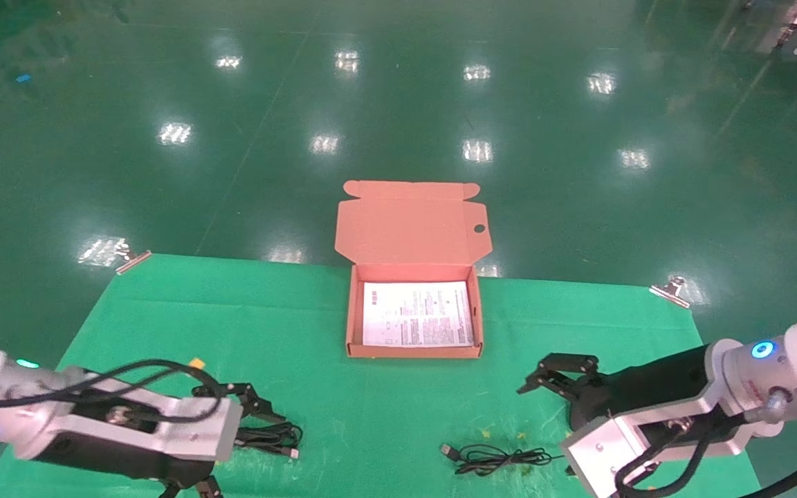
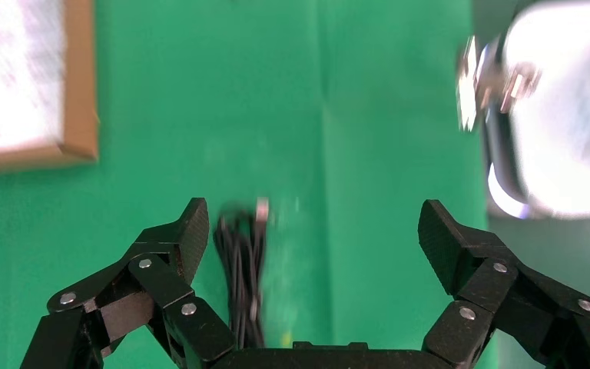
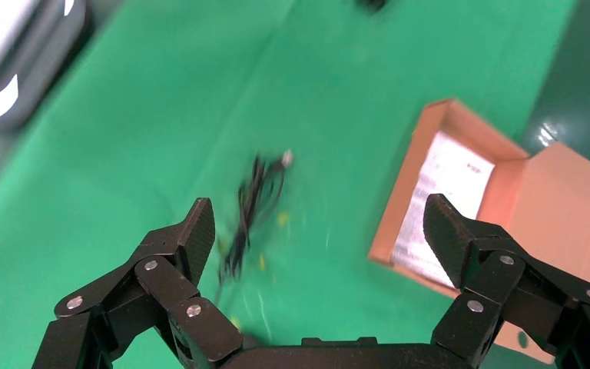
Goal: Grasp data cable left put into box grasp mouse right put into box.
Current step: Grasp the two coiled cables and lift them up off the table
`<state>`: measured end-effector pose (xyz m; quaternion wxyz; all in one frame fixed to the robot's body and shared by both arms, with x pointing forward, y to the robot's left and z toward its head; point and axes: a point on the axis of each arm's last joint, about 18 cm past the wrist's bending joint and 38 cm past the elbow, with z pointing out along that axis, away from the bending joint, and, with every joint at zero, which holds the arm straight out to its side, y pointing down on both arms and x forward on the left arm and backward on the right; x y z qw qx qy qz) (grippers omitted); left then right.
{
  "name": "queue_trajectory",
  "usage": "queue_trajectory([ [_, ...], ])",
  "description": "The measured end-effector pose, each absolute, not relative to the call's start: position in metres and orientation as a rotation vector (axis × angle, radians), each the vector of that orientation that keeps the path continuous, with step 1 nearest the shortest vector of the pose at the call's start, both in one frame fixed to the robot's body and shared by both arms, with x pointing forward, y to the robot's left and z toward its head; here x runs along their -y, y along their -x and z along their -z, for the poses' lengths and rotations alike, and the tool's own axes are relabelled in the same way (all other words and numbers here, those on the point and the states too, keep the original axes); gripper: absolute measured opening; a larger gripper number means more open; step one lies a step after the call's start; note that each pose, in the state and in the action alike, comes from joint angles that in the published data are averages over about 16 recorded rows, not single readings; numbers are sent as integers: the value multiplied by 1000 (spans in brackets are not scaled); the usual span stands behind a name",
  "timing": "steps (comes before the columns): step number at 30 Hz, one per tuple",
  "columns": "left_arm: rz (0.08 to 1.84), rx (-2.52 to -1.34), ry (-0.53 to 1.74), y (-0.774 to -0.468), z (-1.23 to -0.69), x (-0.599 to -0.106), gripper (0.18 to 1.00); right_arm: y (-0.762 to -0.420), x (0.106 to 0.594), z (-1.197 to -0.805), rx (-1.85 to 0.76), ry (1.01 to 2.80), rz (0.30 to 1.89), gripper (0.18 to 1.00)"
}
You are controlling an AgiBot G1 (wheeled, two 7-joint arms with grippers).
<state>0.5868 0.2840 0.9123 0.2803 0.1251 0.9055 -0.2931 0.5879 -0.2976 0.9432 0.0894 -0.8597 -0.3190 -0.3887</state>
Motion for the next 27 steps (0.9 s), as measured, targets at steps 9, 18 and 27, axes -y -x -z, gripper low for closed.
queue_trajectory([
  [9, 510, -2451, -318, -618, -893, -291, 1001, -616, 298, -911, 984, 2692, 1216, 1000],
  [18, 367, -2441, -266, -649, -875, -291, 1001, -635, 292, -876, 877, 2761, 1230, 1000],
  [27, 356, -2454, -168, -679, -855, -292, 1001, -655, 283, -849, 701, 2788, 1197, 1000],
])
